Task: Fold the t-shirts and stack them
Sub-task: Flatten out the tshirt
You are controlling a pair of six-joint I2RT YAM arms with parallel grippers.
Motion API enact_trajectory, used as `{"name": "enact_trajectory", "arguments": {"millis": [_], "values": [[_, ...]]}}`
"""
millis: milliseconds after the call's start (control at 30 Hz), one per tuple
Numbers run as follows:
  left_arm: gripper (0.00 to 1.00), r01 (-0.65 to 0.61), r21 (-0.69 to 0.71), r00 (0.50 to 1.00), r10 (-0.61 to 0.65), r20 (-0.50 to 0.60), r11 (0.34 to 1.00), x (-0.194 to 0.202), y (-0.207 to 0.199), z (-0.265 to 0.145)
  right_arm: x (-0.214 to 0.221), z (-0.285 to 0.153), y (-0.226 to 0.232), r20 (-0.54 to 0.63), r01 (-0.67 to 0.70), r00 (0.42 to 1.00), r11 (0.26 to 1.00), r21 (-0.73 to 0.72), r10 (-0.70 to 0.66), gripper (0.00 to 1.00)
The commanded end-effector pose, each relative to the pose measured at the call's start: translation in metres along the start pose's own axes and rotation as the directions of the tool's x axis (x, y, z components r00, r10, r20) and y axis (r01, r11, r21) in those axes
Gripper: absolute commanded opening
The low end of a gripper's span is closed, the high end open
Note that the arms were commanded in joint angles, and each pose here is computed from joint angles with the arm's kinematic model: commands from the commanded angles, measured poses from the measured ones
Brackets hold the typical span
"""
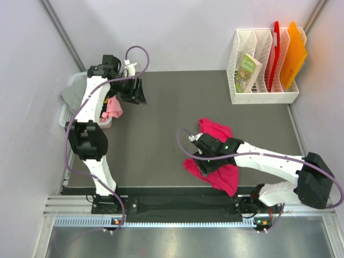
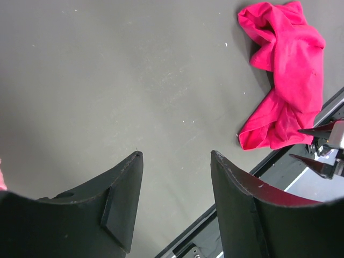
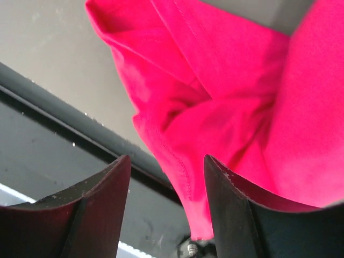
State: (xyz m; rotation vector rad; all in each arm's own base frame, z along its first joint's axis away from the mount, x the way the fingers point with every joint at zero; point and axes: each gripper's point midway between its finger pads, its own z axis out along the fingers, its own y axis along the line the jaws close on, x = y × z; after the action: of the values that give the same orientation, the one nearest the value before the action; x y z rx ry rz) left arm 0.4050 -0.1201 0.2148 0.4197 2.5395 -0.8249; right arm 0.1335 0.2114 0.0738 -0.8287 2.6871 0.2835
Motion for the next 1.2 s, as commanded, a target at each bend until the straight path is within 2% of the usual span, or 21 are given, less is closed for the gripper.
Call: {"name": "enact_trajectory", "arguments": {"millis": [0, 300, 433, 533, 567, 667, 733, 767, 867, 967, 1000, 1067, 1100, 1167], "values": [[0.58, -0.044, 0.008, 0.998, 0.043, 0.036, 0.999, -0.002, -0.014, -0.018, -0.018, 0.011, 0.014, 0.118, 0.024, 0.993, 1.0, -0.017, -0.022, 0.57], [0.58, -0.052, 0.005, 0.998, 0.052, 0.041, 0.999, 0.001, -0.018, -0.023, -0.001, 0.025, 0.024, 0.088, 0.054, 0.995, 0.998, -0.013, -0.052, 0.57], [0.58, -0.052, 0.005, 0.998, 0.052, 0.047, 0.999, 0.0, -0.018, -0.023, 0.005, 0.028, 0.018, 0.087, 0.042, 0.995, 0.999, 0.008, -0.043, 0.5], [0.58, -0.051, 0.003, 0.997, 0.051, 0.054, 0.999, -0.001, -0.019, -0.024, 0.008, 0.032, 0.013, 0.084, 0.036, 0.996, 0.999, 0.031, -0.038, 0.4], [0.58, -0.054, 0.005, 0.997, 0.054, 0.06, 0.998, -0.002, -0.02, -0.025, 0.009, 0.033, 0.012, 0.08, 0.036, 0.996, 0.999, 0.041, -0.039, 0.31], [0.58, -0.056, 0.003, 0.996, 0.055, 0.064, 0.998, -0.003, -0.021, -0.027, 0.008, 0.035, 0.005, 0.083, 0.031, 0.996, 0.996, 0.082, -0.037, 0.16], [0.59, -0.059, 0.0, 0.996, 0.059, 0.065, 0.998, -0.002, -0.022, -0.028, -0.001, 0.033, 0.004, 0.097, 0.036, 0.994, 0.994, 0.1, -0.045, 0.1], [0.59, -0.06, 0.0, 0.996, 0.06, 0.066, 0.998, -0.002, -0.022, -0.029, -0.001, 0.033, 0.002, 0.087, 0.038, 0.995, 0.993, 0.115, -0.048, 0.0], [0.59, -0.068, -0.008, 0.995, 0.068, 0.07, 0.998, -0.002, -0.023, -0.032, -0.026, 0.016, -0.001, 0.132, 0.052, 0.989, 0.987, 0.152, -0.072, 0.0], [0.59, -0.067, -0.007, 0.995, 0.068, 0.068, 0.998, -0.002, -0.023, -0.031, -0.074, -0.019, 0.004, 0.237, 0.07, 0.965, 0.984, 0.162, -0.108, 0.0], [0.59, -0.071, -0.006, 0.995, 0.072, 0.07, 0.997, -0.002, -0.023, -0.031, -0.1, -0.044, 0.011, 0.289, 0.097, 0.947, 0.982, 0.159, -0.14, 0.0], [0.59, -0.066, -0.004, 0.996, 0.066, 0.065, 0.998, -0.002, -0.022, -0.029, -0.126, -0.066, 0.018, 0.315, 0.14, 0.93, 0.975, 0.172, -0.189, 0.0], [0.59, -0.068, 0.001, 0.996, 0.068, 0.066, 0.998, -0.002, -0.023, -0.029, -0.152, -0.1, 0.03, 0.383, 0.141, 0.904, 0.979, 0.15, -0.189, 0.0], [0.59, -0.069, -0.001, 0.996, 0.069, 0.065, 0.998, 0.0, -0.022, -0.029, -0.174, -0.124, 0.047, 0.421, 0.174, 0.882, 0.977, 0.123, -0.21, 0.0]]}}
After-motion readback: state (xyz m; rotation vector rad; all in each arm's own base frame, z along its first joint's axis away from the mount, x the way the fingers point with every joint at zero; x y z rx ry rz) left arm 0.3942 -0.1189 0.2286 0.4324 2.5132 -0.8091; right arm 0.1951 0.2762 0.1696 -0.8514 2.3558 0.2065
